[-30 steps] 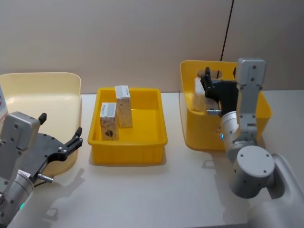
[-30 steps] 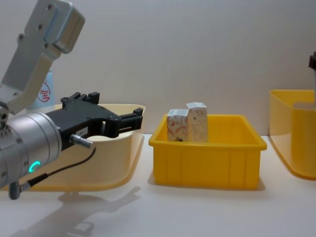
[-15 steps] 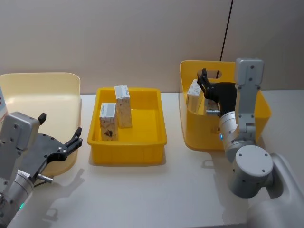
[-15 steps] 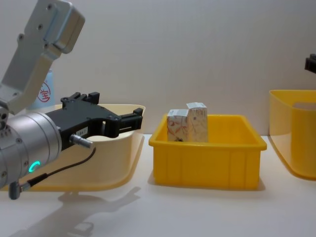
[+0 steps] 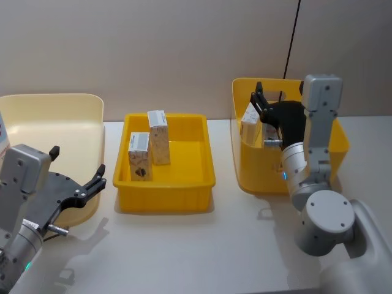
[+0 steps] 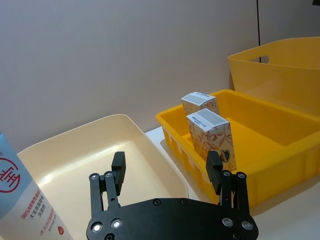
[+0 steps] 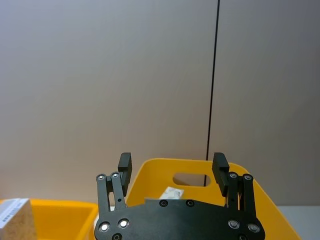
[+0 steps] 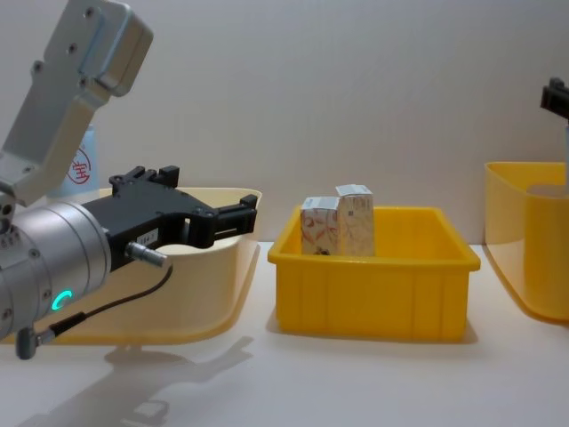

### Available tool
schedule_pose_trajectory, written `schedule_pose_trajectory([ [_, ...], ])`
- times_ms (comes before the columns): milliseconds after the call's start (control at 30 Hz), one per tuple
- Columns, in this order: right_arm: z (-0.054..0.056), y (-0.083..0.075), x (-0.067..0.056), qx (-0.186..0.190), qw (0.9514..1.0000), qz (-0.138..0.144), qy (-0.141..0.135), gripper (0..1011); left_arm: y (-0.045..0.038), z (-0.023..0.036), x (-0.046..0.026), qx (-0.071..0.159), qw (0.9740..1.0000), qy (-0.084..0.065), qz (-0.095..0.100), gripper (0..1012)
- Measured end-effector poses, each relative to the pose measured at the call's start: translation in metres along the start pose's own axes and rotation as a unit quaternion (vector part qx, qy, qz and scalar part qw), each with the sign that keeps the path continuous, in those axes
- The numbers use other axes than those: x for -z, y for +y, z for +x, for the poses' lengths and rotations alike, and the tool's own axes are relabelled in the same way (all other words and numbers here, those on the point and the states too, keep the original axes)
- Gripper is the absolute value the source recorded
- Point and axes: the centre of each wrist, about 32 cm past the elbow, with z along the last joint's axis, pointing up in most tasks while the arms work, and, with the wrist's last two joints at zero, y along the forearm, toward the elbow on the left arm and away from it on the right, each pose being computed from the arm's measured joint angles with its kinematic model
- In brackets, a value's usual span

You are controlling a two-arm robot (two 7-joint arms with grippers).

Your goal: Bimanual collaborative sorting of washing and personal care products

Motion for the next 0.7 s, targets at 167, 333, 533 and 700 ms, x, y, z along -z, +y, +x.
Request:
schedule_pose_trajectory([
  [167,0.0014,-0.0018,0.0,-0.015,0.9996,0.021,0.008,1001,0.0,0.0,0.0,0.0,1.0,0.0,0.0,1003],
  [333,0.0025,-0.004,-0.0004,-0.031,0.9986,0.039,0.018,1001,0.0,0.0,0.0,0.0,1.0,0.0,0.0,1003],
  [533,0.0032,-0.0059,-0.0005,-0.041,0.9975,0.051,0.023,1001,0.0,0.0,0.0,0.0,1.0,0.0,0.0,1003],
  [700,0.0043,-0.0083,0.0002,-0.045,0.9975,0.049,0.023,1001,0.0,0.0,0.0,0.0,1.0,0.0,0.0,1003],
])
